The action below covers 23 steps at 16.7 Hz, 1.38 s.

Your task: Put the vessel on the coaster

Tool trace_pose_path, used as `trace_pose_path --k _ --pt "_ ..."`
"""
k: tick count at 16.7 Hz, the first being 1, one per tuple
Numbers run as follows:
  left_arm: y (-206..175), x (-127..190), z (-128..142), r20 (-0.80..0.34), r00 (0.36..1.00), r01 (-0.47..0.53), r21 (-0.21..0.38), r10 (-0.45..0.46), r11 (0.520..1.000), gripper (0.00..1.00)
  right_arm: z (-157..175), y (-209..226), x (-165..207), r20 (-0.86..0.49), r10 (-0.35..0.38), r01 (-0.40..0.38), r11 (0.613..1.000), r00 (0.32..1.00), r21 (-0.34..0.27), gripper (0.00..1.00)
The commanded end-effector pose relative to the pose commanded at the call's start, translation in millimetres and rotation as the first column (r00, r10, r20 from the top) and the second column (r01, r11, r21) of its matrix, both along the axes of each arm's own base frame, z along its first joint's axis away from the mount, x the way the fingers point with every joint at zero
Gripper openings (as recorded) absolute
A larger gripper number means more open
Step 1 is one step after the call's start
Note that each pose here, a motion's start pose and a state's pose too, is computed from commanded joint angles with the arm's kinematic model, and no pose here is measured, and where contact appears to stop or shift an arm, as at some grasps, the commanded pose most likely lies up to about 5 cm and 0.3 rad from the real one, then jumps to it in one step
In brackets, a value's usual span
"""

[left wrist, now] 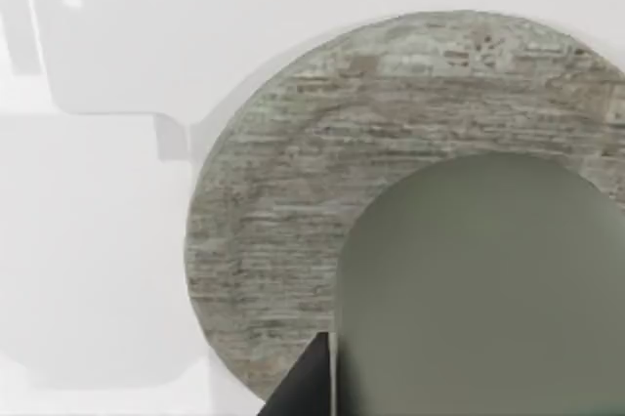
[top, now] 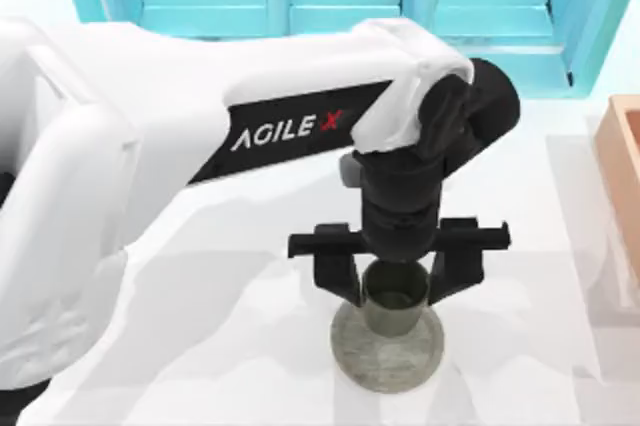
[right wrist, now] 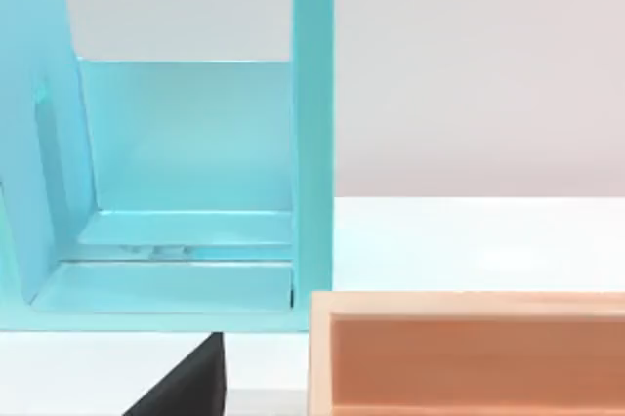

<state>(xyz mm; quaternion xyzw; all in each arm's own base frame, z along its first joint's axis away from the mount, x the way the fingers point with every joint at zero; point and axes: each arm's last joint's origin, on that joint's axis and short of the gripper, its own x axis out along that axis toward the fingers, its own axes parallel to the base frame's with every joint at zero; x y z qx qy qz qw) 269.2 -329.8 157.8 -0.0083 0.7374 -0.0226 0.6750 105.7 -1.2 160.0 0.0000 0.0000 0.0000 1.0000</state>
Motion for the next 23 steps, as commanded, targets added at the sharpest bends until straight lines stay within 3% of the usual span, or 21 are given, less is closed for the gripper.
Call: trace_pose_path --k 6,19,23 --pt "0.1 -3.1 -15.4 -0.004 1.0 0.002 -0.001 -0.002 1.0 0.0 0.0 0.0 0.0 0.0 0.0 0.0 1.0 1.0 0.0 1.0" --pt "0.1 -3.1 -15.4 -0.004 1.0 0.002 -0.001 -0.002 1.0 0.98 0.0 0.0 0.0 0.0 0.0 0.0 1.0 1.0 0.0 1.0" --pt "0.1 -3.1 -15.4 -0.004 1.0 0.002 -0.001 -0.002 1.0 1.0 0.0 0.0 0.0 0.0 0.0 0.0 1.0 1.0 0.0 1.0"
